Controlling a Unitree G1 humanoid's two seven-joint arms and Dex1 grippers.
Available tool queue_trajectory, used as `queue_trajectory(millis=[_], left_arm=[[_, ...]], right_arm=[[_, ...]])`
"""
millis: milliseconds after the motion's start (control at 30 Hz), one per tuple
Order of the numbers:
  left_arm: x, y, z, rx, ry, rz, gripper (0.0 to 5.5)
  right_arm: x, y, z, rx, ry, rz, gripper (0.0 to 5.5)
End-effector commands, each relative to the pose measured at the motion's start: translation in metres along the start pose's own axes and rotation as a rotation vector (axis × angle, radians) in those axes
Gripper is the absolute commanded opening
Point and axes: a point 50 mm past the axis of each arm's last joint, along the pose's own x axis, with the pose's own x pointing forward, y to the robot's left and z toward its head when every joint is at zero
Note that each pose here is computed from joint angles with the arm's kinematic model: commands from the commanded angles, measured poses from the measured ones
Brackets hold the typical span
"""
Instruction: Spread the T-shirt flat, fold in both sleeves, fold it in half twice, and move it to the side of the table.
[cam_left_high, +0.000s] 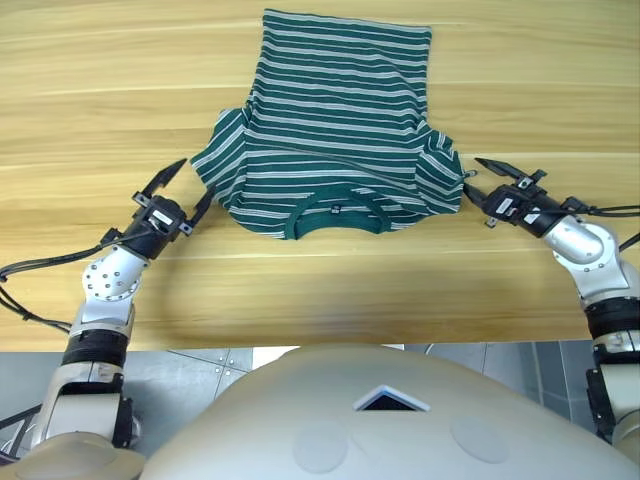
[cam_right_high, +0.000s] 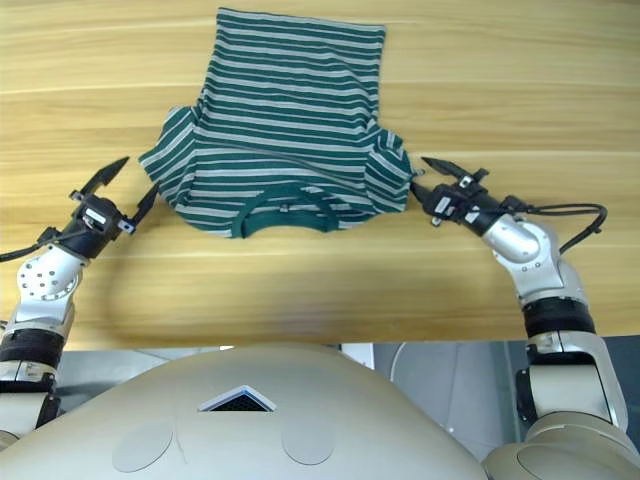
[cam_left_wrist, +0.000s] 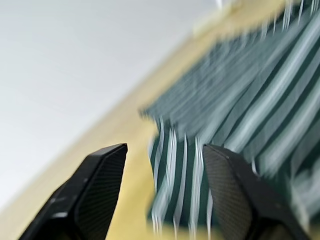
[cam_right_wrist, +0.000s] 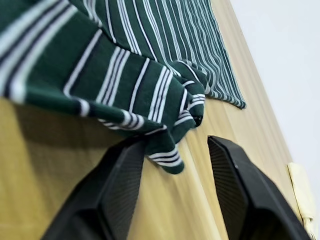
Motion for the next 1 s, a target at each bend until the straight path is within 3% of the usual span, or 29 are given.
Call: queue_trajectory(millis=[33, 200, 300, 500, 567, 800, 900, 1000], left_arm=[[0.029, -0.012, 0.035, 0.049, -0.175, -0.072, 2.77], [0.069, -0.046, 0.026, 0.282, -0.086, -0.364, 2.77], [0.087, -0.055, 0.009, 0.424, -0.002, -0.454, 2.77], [0.110, -0.073, -0.009, 0.587, 0.017, -0.620, 2.77], [0.098, -0.079, -0.014, 0.589, 0.016, -0.704, 2.77], [0.012, -0.075, -0.003, 0.472, -0.052, -0.824, 2.77], [-0.003, -0.072, 0.012, 0.423, -0.087, -0.832, 2.77], [0.002, -0.069, 0.020, 0.395, -0.125, -0.821, 2.77]], right_arm=[[-0.015, -0.010, -0.003, 0.014, 0.002, -0.040, 2.23], [-0.019, -0.040, -0.018, 0.010, 0.100, -0.235, 2.23], [-0.011, -0.052, -0.011, -0.005, 0.064, -0.321, 2.23], [0.002, -0.080, 0.013, -0.050, -0.044, -0.474, 2.23], [0.004, -0.085, 0.022, -0.069, -0.077, -0.489, 2.23], [0.013, -0.091, 0.037, -0.091, -0.111, -0.457, 2.23], [0.020, -0.079, 0.034, -0.127, -0.074, -0.356, 2.23], [0.029, -0.067, 0.034, -0.141, -0.066, -0.300, 2.23]])
